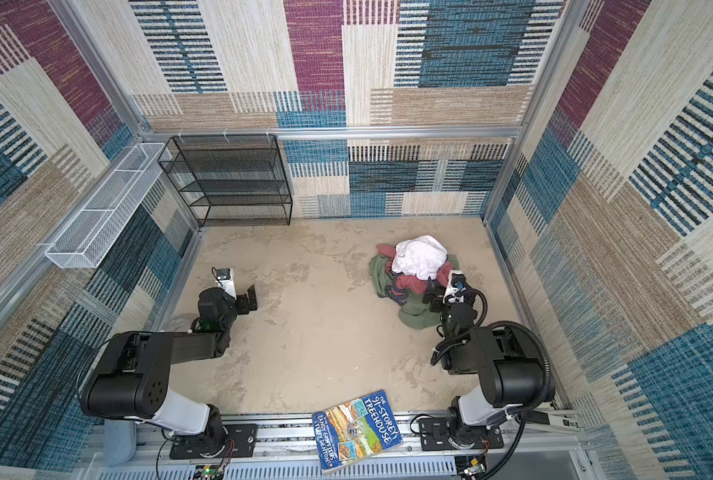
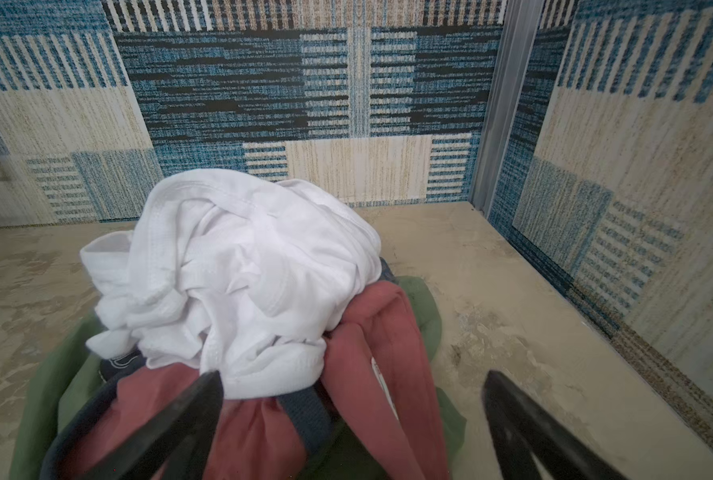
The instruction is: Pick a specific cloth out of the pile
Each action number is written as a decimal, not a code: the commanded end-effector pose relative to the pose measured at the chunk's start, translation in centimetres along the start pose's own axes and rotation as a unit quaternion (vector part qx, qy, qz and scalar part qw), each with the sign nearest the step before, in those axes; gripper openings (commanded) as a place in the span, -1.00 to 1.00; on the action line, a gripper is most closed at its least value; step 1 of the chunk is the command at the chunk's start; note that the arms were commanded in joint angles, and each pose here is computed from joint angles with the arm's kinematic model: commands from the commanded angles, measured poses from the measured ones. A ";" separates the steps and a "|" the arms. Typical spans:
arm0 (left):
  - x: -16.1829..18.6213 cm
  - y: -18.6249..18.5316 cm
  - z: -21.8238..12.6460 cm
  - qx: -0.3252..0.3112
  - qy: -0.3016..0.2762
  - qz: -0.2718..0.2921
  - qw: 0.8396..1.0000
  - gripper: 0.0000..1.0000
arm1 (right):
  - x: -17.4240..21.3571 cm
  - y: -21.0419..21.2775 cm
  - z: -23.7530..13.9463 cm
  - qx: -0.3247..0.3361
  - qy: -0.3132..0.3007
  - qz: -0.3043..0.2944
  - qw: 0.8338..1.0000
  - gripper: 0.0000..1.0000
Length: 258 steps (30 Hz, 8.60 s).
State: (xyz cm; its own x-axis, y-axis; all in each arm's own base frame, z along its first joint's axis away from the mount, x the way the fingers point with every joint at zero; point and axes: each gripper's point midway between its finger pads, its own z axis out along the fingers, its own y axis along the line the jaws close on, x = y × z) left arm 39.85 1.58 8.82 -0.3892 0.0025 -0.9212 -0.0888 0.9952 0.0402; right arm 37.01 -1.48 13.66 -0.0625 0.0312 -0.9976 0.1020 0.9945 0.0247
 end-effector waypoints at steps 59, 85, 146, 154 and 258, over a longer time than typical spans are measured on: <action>-6.9 -6.2 -5.6 0.051 0.100 -0.080 0.990 0.02 | -7.3 18.3 2.7 -0.139 0.150 0.003 0.979 0.46; -6.4 -8.1 -5.3 0.088 0.141 -0.108 0.980 -0.03 | 6.9 22.1 8.3 -0.082 0.354 -0.048 0.931 -0.08; -9.5 -8.3 -6.6 0.103 0.112 -0.113 0.982 -0.09 | -17.7 17.1 5.5 -0.154 0.156 0.087 0.972 -1.00; -10.0 -8.0 -7.0 0.099 0.100 -0.120 0.983 -0.08 | -20.5 16.9 5.4 -0.164 0.136 0.087 0.973 -1.00; -15.5 -2.6 -19.2 0.045 0.053 -0.116 0.991 -0.09 | -25.1 51.3 -2.0 -0.638 0.135 0.089 0.753 -1.00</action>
State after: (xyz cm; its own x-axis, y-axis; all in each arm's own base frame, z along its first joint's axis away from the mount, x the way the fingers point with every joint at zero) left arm 28.42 -2.87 30.81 -0.4506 -0.2523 -0.8563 -0.1121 0.9676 -0.2261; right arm 41.54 47.77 41.91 -0.4025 0.0433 -0.9144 -0.8904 0.2135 0.4020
